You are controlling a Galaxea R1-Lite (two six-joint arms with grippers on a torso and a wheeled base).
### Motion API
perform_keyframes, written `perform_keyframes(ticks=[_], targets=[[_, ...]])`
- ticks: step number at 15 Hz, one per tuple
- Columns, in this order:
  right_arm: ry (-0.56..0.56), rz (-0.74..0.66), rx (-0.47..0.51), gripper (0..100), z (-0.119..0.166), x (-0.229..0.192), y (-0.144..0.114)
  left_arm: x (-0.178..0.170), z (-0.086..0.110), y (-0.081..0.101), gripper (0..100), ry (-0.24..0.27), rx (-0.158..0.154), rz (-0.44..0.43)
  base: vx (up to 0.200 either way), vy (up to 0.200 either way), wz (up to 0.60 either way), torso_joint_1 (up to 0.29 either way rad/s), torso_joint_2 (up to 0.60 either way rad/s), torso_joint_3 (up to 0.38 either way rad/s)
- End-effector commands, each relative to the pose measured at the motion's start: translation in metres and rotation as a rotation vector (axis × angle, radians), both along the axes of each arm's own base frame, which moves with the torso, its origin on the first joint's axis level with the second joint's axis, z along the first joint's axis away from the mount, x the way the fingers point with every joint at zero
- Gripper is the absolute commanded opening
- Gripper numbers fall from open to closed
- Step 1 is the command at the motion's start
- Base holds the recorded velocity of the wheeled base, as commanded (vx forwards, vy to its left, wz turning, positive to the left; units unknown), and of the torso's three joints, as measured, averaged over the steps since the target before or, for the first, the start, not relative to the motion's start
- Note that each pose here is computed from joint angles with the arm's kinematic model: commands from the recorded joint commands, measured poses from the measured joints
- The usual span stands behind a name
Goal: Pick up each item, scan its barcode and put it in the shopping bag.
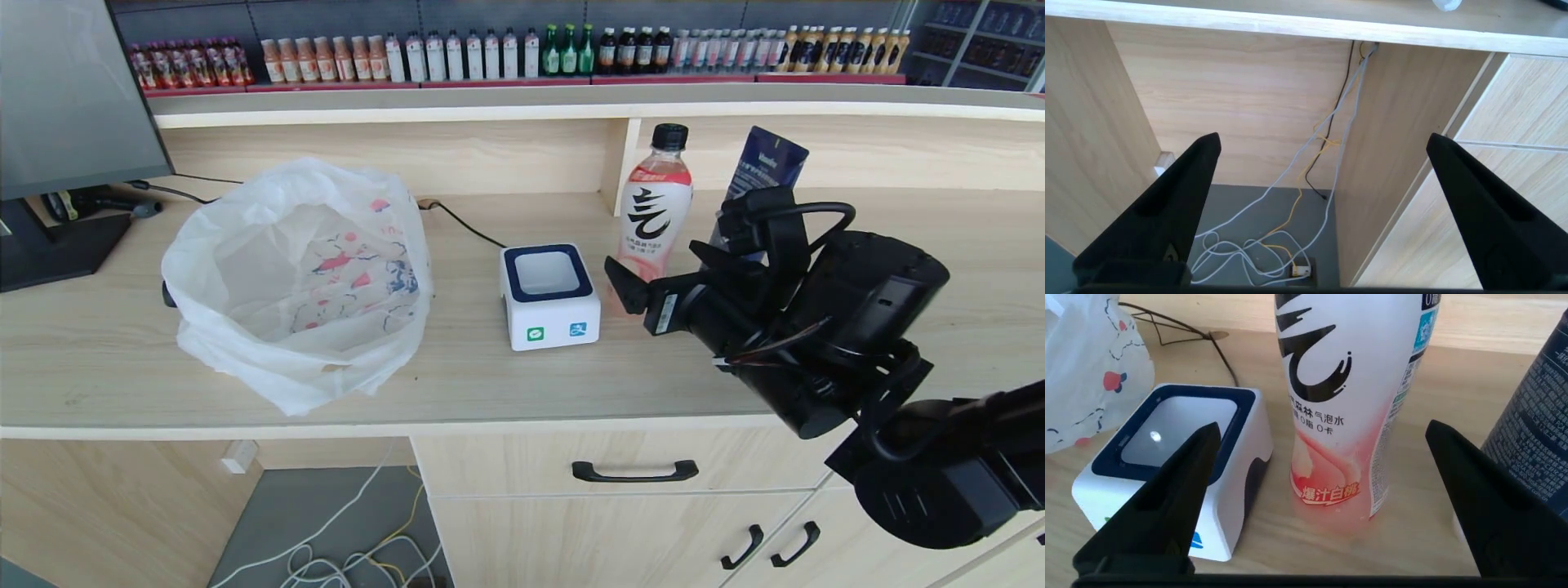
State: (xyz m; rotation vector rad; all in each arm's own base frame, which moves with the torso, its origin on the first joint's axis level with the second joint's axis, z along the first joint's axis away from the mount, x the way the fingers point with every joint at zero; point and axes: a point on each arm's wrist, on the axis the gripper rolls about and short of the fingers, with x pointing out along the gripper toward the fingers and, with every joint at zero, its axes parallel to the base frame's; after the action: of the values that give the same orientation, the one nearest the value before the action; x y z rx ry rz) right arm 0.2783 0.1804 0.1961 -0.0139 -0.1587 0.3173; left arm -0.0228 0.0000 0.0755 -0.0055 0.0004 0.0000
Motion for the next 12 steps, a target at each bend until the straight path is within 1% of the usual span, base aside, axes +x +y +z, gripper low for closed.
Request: perform_keyframes(ticks=[1, 2, 4, 9, 12], targets=[[0.006, 0.009, -0.005, 100, -0.003, 0.003, -0.001, 0.0, 0.0, 0.0, 100, 0.0, -0.001, 0.0, 0.0, 0.0, 0.0, 0.0, 0.0, 0.0], [0.019, 0.013, -0.002, 100, -0.007, 0.006, 0.001, 0.0, 0.0, 0.0, 100, 0.0, -0.001, 0.0, 0.0, 0.0, 0.0, 0.0, 0.0, 0.0], [0.019, 0.01, 0.028, 100, -0.006, 0.011, 0.0, 0.0, 0.0, 0.0, 100, 0.0, -0.001, 0.0, 0.0, 0.0, 0.0, 0.0, 0.0, 0.0], [-0.012, -0.014, 0.049, 100, -0.001, 0.023, -0.002, 0.0, 0.0, 0.0, 100, 0.0, -0.001, 0.0, 0.0, 0.0, 0.0, 0.0, 0.0, 0.0], [-0.028, -0.031, 0.052, 100, -0.002, 0.032, -0.01, 0.0, 0.0, 0.0, 100, 0.0, -0.001, 0.0, 0.0, 0.0, 0.0, 0.0, 0.0, 0.0]])
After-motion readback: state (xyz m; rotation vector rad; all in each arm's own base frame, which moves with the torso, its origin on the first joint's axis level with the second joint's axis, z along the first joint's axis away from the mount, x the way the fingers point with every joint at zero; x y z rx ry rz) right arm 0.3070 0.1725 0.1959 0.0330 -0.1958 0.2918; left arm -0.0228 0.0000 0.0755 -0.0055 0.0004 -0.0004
